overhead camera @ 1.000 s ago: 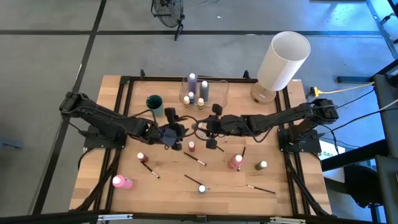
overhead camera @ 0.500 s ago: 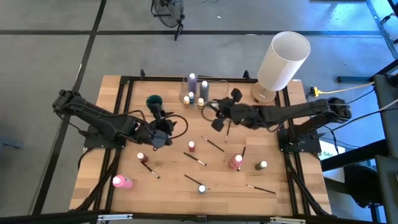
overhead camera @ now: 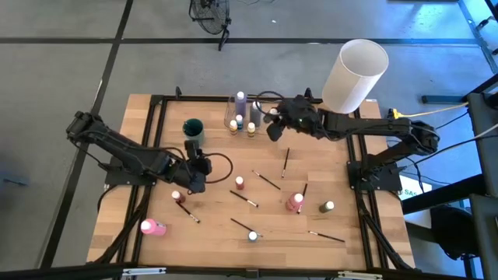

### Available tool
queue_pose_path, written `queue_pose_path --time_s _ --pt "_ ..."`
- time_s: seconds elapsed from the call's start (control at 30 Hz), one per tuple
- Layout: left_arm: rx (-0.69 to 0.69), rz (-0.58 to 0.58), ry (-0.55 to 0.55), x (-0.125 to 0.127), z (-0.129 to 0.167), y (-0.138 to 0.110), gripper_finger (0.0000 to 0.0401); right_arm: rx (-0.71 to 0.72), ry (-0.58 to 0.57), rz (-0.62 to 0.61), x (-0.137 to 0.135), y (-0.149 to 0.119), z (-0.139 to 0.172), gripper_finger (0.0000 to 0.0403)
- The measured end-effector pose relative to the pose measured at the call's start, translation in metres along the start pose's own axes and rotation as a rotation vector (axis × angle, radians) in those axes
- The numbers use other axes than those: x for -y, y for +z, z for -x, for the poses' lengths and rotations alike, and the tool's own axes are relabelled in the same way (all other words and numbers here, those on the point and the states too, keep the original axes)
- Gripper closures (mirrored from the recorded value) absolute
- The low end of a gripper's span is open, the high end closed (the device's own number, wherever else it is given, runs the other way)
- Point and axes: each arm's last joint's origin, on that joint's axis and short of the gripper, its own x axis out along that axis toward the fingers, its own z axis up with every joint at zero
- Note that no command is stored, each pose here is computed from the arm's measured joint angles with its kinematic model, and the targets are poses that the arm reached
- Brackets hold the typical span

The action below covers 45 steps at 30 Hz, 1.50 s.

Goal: Pick & Place Paint Supplies
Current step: Put the green paint bottle into the transparent bin

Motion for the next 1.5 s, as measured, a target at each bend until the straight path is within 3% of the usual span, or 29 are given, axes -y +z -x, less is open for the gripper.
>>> queue_pose_path --time_s 0.2,0.5,0.9,1.1,1.5 --pt "-0.052 0.055 0.03 0.004 -0.009 -0.017 0.0191 -0.035 -0.105 -0.023 0.019 -0.001 -0.008 0.0286" --pt "-0.031 0.067 0.075 0.003 -0.01 -0.017 0.0191 -0.102 -0.077 -0.109 0.046 -0.005 -0.033 0.0286" --pt "-0.002 0.045 0.085 0.008 -0.005 -0.018 0.0191 -0.151 -0.097 -0.116 0.047 -0.022 -0.066 0.0286" --pt "0.007 0.043 0.075 0.01 -0.003 -0.019 0.0191 -0.171 -0.027 -0.141 0.052 -0.026 -0.078 0.0286" --pt "0.024 0.05 0.084 0.012 -0.001 -0.019 0.0191 -0.184 -0.03 -0.141 0.051 -0.038 -0.097 0.0286"
